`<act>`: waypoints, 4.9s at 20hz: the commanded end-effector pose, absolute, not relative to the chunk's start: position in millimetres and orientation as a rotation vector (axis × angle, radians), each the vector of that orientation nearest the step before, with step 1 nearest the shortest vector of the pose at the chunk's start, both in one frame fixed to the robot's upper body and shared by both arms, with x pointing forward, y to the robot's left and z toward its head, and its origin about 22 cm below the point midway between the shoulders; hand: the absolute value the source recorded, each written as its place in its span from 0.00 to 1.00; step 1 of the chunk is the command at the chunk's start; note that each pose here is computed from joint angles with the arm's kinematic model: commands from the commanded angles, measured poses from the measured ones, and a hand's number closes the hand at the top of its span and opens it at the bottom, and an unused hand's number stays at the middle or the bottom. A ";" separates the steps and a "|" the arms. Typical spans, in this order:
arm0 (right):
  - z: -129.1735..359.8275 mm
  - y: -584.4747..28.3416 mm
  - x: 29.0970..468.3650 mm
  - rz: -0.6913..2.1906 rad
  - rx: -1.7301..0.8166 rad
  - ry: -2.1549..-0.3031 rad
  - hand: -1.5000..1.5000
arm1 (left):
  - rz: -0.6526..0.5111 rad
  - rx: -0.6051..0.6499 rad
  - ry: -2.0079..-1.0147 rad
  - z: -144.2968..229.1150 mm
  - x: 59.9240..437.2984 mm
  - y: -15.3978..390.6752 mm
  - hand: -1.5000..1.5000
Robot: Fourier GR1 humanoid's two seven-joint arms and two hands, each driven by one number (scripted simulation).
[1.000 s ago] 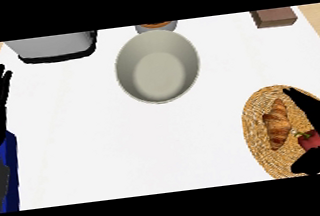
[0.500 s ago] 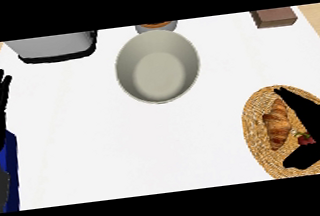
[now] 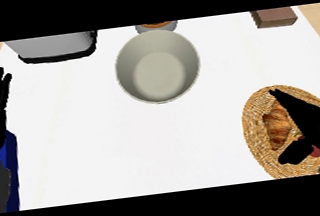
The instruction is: Pick the croissant from the placemat and place it in the bowl
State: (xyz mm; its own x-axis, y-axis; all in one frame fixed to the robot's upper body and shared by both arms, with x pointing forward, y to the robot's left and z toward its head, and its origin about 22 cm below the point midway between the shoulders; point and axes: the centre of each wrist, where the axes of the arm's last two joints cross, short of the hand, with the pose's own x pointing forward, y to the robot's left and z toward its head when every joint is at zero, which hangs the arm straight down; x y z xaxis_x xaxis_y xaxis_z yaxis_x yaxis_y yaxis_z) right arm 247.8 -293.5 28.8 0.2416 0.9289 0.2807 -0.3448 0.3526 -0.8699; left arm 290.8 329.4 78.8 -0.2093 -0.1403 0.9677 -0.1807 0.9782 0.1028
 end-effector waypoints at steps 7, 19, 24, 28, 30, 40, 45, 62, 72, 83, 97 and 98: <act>-2.5 -307.3 255.4 0.975 -0.765 -0.871 0.00 | 0.031 0.231 -1.775 80.5 302.4 326.1 0.50; -39.6 -328.0 248.7 1.008 -0.856 -0.985 1.00 | 0.033 0.258 -1.792 81.4 297.6 335.2 0.50; -25.3 -297.9 250.5 1.005 -0.869 -1.003 1.00 | 0.034 0.235 -1.787 76.7 285.6 330.5 0.50; 65.4 -334.1 338.5 1.376 -0.840 -1.142 1.00 | -0.040 0.158 -1.839 92.7 306.8 307.5 0.50; 79.2 -332.7 345.5 1.500 -0.827 -1.164 1.00 | -0.073 0.111 -1.867 100.2 309.3 297.0 0.50; 169.0 -383.6 383.2 1.613 -0.815 -1.432 1.00 | -0.089 0.059 -1.897 112.0 322.5 276.5 0.50; 207.6 -401.9 394.5 1.561 -0.771 -1.632 1.00 | -0.097 0.063 -1.877 104.8 320.3 275.4 0.50; 271.2 -370.2 436.9 1.382 -0.106 -2.050 1.00 | -0.082 0.103 -1.854 105.0 324.7 281.7 0.50; 278.4 -279.4 467.4 1.527 0.072 -1.939 1.00 | -0.048 0.142 -1.829 92.7 318.4 296.3 0.50; 222.8 -186.0 478.9 1.699 0.217 -1.808 1.00 | 0.008 0.200 -1.815 78.3 312.0 312.7 0.50; 116.9 -114.5 464.6 1.656 0.059 -1.599 0.00 | -0.012 0.184 -1.810 101.3 308.6 312.4 0.50; 95.0 -125.0 459.7 1.645 0.086 -1.606 0.00 | 0.002 0.205 -1.818 103.8 311.4 317.0 0.50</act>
State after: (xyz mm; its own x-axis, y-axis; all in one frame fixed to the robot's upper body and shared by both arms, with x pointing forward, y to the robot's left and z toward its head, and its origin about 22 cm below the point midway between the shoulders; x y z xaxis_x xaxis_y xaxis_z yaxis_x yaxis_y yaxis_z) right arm 469.1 -124.1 134.1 -0.7221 0.4767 0.5013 -0.5030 0.1357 -0.8535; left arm 309.7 313.3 95.6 -0.2321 -0.1331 0.9636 -0.1275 0.9862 0.1055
